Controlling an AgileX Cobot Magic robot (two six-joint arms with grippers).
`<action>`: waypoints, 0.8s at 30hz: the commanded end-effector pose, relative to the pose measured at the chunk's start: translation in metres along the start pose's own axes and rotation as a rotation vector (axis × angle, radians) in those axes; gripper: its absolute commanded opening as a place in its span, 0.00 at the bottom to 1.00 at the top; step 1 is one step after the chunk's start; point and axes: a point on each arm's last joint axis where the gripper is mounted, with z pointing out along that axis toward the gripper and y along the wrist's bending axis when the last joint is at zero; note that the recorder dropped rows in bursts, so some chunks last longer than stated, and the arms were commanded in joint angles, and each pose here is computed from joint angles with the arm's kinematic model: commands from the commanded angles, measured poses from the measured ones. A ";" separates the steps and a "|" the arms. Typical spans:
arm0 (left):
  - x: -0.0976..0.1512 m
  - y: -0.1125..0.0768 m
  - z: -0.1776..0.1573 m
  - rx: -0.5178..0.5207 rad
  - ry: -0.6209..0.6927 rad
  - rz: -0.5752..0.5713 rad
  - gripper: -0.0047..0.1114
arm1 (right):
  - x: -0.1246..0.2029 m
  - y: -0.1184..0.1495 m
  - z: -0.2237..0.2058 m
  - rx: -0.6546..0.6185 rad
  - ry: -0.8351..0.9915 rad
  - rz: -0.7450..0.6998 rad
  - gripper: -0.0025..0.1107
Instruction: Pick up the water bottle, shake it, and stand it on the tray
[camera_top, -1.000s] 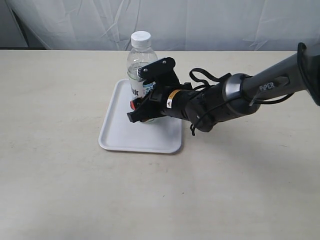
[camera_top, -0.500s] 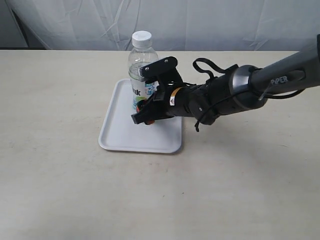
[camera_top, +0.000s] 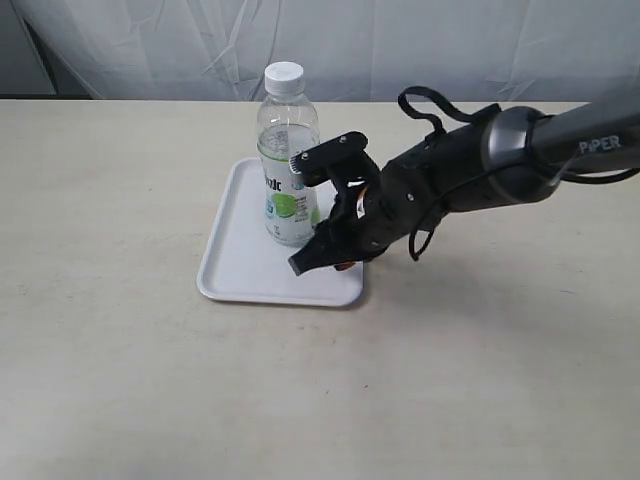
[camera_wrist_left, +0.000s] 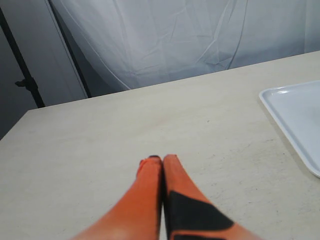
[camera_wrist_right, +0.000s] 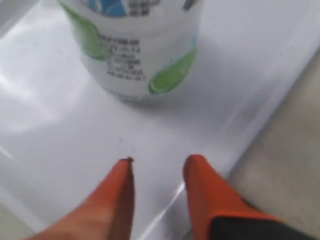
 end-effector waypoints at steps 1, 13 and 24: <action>0.001 0.000 0.000 0.002 0.001 -0.008 0.04 | 0.003 -0.002 -0.023 0.009 0.108 -0.006 0.02; 0.001 0.000 0.000 0.002 0.001 -0.008 0.04 | 0.016 -0.001 -0.120 -0.004 0.062 0.167 0.02; 0.001 0.000 0.000 0.002 0.001 -0.008 0.04 | 0.054 0.000 -0.206 -0.008 0.158 0.177 0.02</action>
